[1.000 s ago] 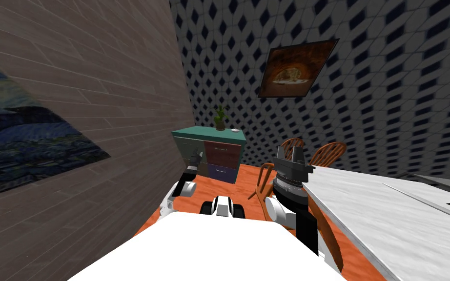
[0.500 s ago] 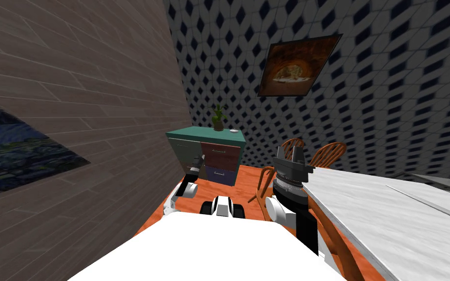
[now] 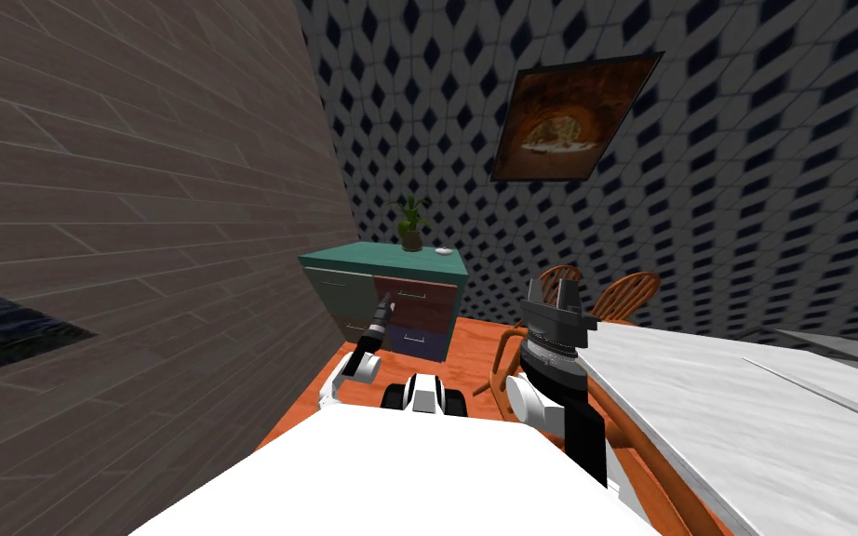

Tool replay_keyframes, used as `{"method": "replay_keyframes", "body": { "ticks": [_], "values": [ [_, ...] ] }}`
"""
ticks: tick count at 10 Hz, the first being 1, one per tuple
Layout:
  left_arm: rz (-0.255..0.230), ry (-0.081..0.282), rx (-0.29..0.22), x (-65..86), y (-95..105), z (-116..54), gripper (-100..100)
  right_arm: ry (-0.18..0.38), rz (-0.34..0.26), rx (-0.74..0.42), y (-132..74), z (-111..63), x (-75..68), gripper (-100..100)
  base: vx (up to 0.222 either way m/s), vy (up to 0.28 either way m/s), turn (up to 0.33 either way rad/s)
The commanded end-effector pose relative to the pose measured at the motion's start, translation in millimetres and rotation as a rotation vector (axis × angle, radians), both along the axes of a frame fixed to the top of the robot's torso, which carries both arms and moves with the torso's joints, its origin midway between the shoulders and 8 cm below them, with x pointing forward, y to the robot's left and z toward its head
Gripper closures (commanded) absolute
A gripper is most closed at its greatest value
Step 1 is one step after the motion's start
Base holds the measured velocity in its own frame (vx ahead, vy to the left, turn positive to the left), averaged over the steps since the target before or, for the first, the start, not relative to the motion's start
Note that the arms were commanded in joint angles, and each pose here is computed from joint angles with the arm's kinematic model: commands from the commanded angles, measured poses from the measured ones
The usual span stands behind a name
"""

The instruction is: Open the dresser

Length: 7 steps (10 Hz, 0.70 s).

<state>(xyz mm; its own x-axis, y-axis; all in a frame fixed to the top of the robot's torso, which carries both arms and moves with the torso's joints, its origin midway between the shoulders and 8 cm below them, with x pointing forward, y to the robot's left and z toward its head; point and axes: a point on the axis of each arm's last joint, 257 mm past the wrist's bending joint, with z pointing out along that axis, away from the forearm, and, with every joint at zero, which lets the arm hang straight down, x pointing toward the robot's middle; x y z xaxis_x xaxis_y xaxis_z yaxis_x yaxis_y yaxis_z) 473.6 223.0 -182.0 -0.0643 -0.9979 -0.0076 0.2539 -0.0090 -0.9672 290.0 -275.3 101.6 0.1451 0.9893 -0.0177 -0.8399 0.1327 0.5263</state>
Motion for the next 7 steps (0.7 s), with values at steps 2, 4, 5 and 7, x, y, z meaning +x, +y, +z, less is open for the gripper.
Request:
{"method": "replay_keyframes", "body": {
  "ticks": [2,4,5,7],
  "values": [
    [-0.010,0.038,-0.002,1.0,-6.3,-17.8,-100,0.000,0.000,0.000,0.0,0.0,0.0,0,0.072,-0.013,-0.030],
    [-0.010,0.041,-0.002,3.6,-5.9,-8.6,-100,0.000,0.000,0.000,0.0,0.0,0.0,0,0.084,-0.013,-0.007],
    [-0.010,0.039,-0.002,2.3,-6.1,-10.5,-100,0.000,0.000,0.000,0.0,0.0,0.0,0,0.039,-0.007,0.000],
    [-0.010,0.043,-0.003,2.9,-6.6,-14.1,100,0.000,0.000,0.000,0.0,0.0,0.0,0,-0.035,0.000,0.012]
  ]
}}
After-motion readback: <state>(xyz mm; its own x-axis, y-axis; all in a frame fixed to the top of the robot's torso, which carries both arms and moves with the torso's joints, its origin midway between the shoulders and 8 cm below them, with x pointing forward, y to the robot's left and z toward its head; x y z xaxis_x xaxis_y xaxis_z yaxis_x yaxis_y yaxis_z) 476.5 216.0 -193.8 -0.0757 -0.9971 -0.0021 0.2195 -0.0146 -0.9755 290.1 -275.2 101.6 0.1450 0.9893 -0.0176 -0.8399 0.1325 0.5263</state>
